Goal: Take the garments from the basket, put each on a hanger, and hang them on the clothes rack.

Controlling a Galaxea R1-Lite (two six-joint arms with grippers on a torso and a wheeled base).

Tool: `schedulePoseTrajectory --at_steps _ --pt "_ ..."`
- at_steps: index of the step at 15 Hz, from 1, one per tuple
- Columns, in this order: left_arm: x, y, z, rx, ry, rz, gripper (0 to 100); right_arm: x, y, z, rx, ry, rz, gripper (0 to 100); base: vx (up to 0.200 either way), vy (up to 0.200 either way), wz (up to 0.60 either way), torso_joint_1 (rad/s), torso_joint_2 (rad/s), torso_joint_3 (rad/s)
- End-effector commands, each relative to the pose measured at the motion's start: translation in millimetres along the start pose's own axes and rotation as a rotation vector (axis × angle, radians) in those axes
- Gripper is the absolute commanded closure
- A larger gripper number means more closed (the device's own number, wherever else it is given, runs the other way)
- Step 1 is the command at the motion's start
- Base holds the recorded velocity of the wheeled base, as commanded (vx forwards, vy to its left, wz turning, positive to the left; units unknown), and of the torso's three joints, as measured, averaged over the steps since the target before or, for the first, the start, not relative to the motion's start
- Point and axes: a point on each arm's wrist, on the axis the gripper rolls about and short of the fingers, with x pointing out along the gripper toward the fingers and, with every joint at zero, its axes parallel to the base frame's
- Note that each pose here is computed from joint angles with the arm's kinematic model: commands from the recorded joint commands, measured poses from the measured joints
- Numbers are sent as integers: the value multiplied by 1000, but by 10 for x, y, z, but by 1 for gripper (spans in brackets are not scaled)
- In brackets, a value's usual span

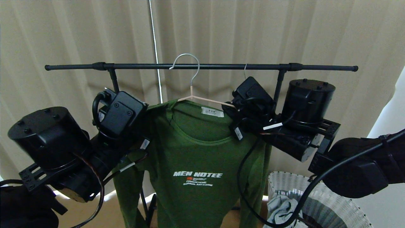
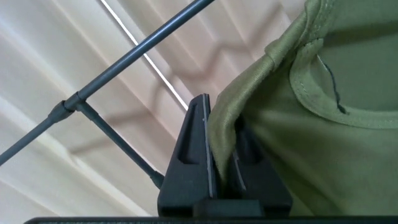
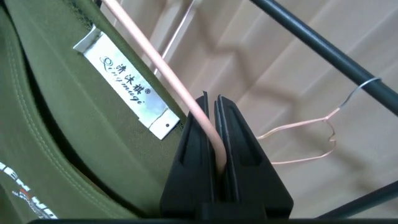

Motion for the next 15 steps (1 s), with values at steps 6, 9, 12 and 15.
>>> schedulePoseTrajectory --at_steps 6,9,12,15 --pt "-35 4 -10 -5 2 -6 0 -84 51 36 0 -7 14 100 0 0 0 0 0 0" --pt "-178 144 96 -68 -30 20 0 -206 -96 76 4 -16 -25 100 0 0 0 0 0 0" --pt "-388 243 124 -142 12 -12 0 -300 -257 12 9 5 -71 100 0 0 0 0 0 0" --pt "-767 305 46 -263 53 -140 0 -454 -333 -59 15 31 -90 100 0 0 0 0 0 0"
